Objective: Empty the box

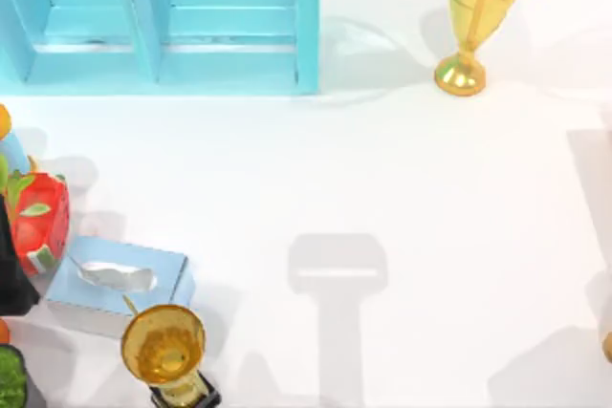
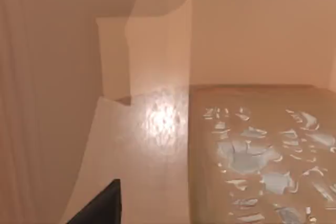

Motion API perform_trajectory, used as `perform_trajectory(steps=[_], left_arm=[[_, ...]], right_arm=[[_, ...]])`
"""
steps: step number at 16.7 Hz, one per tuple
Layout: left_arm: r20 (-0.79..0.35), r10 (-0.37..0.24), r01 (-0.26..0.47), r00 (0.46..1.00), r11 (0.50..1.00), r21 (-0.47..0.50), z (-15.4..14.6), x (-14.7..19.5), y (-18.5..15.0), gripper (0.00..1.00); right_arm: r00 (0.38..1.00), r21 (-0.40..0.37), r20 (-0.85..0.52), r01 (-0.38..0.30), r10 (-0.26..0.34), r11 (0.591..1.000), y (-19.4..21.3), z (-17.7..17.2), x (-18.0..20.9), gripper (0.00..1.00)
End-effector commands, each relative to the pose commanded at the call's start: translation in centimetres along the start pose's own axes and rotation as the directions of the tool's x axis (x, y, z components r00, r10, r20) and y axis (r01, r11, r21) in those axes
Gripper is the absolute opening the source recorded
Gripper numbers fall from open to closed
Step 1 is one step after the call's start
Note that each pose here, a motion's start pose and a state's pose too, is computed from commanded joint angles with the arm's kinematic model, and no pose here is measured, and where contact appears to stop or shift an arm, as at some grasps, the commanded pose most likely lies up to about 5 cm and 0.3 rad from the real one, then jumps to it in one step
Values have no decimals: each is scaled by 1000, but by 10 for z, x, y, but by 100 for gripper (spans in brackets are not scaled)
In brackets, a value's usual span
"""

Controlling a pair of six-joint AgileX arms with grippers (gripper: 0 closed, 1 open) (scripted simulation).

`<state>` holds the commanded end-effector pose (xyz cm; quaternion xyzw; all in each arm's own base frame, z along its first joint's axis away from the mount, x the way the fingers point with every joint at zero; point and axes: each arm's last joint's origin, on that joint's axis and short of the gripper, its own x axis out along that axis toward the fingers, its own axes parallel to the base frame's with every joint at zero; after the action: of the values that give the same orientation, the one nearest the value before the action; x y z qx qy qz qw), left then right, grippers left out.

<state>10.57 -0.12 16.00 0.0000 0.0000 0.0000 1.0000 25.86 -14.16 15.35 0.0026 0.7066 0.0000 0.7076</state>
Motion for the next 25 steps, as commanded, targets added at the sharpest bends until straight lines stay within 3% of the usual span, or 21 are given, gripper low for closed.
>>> perform_trajectory(steps=[6,19,25], left_arm=[[0,0,0,1000,1000,0,0,0,0,100],[0,0,0,1000,1000,0,0,0,0,100],[0,0,0,1000,1000,0,0,0,0,100]], right_arm=[[1000,0,0,0,0,1000,1,-2,11,100],[1000,0,0,0,0,1000,1,-2,11,2],[1000,0,0,0,0,1000,1,-2,11,0]])
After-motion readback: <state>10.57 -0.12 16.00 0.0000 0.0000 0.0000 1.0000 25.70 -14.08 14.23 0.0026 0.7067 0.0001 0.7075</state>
